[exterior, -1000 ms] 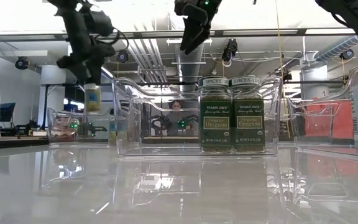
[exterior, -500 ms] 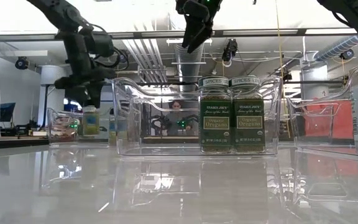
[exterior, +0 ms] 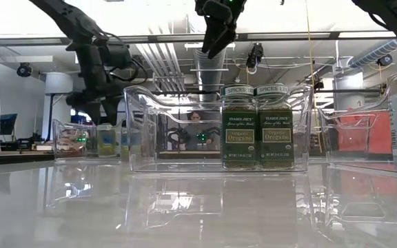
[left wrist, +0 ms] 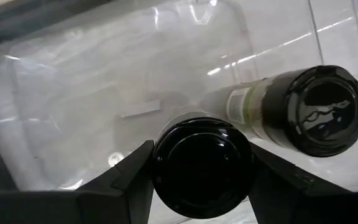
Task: Sort spices by type
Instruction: Put the black seasoning bottle into the top left transparent bin
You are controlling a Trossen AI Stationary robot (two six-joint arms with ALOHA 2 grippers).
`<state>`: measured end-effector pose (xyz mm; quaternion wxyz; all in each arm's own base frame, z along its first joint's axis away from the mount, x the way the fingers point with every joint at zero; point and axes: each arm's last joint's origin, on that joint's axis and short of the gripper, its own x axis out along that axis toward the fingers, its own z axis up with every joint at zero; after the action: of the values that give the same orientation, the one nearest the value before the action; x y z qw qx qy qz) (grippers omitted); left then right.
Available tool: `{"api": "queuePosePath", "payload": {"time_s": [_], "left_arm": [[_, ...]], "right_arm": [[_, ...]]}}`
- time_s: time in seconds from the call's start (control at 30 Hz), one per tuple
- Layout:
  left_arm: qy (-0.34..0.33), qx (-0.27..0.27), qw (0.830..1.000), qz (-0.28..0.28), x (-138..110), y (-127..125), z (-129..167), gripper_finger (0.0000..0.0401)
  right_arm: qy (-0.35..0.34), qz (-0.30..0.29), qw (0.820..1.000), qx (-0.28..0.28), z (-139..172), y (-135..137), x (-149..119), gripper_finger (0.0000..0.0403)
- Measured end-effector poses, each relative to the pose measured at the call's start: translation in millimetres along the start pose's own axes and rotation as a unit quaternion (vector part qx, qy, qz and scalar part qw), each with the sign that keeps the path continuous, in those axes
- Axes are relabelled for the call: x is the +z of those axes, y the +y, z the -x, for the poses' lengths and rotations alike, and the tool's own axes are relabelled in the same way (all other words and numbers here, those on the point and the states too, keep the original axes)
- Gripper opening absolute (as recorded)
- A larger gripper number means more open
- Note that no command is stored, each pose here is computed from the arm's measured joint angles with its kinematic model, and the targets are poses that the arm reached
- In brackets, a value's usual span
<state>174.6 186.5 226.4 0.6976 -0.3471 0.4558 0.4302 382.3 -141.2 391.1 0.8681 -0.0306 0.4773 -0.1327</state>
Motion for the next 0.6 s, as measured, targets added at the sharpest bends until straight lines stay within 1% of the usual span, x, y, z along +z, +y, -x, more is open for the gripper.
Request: {"api": "queuePosePath", "payload": {"time_s": [0.3,0.6], "left_arm": [[0.007,-0.007,1.000,0.009,-1,-11,-7,0.0188],[0.002,-0.005,1.000,0.022,0,-12,-9,0.0196]], "right_arm": [[0.003,-0.003,1.000,0.002,0,2,0,0.0361],[0.007,0.000,1.000,0.005,0,5,-1,0.0361]]}}
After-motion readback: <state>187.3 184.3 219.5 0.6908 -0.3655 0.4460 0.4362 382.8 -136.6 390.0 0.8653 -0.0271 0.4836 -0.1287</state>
